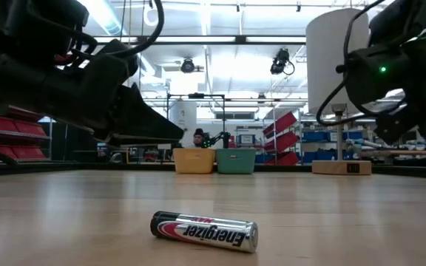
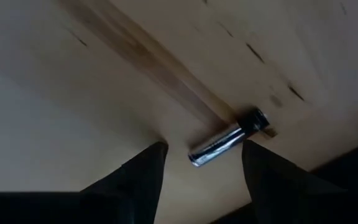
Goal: Sort batteries
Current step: Put the silver battery into the yellow bin
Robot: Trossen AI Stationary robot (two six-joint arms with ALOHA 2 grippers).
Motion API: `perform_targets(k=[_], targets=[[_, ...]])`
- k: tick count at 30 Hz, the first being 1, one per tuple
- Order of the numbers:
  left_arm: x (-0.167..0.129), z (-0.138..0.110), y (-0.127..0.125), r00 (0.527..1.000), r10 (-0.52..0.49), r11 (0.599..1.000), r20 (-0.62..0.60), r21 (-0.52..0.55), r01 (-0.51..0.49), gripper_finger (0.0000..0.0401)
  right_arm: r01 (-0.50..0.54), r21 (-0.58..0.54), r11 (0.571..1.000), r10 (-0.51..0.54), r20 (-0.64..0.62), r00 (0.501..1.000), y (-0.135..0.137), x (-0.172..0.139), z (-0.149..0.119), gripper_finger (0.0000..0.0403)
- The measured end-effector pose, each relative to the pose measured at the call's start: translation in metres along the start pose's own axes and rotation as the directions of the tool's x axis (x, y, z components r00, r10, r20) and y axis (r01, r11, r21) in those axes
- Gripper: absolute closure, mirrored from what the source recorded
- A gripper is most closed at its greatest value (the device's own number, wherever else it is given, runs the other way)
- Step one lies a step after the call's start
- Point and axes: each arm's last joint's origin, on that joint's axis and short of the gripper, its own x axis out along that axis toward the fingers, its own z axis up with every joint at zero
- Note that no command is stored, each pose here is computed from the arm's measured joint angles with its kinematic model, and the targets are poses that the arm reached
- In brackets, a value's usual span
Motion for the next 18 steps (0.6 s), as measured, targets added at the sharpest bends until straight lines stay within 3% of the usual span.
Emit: perform_targets(k=[5,13,18], targets=[[0.002,0.002,0.003,1.0,0.014,1.0,0.006,-0.009,-0.014,0.0218,-0.025,0.022,0.999,0.025,-0.009,1.0,-0.005,0.002,0.004,0.0228],[0.002,0.002,0.003,1.0,0.014,1.0,0.009,-0.015,-0.014,0.0218,-0.047,-0.104,0.993,0.052,0.042,0.998,-0.01,-0.002,0.008,0.0384],[0.003,0.002,0.003,1.0,0.014,1.0,0.009,-0.015,-0.014,0.0218,-0.041,-0.111,0.993,0.048,0.061,0.997,-0.012,-0.003,0.012,0.0374]])
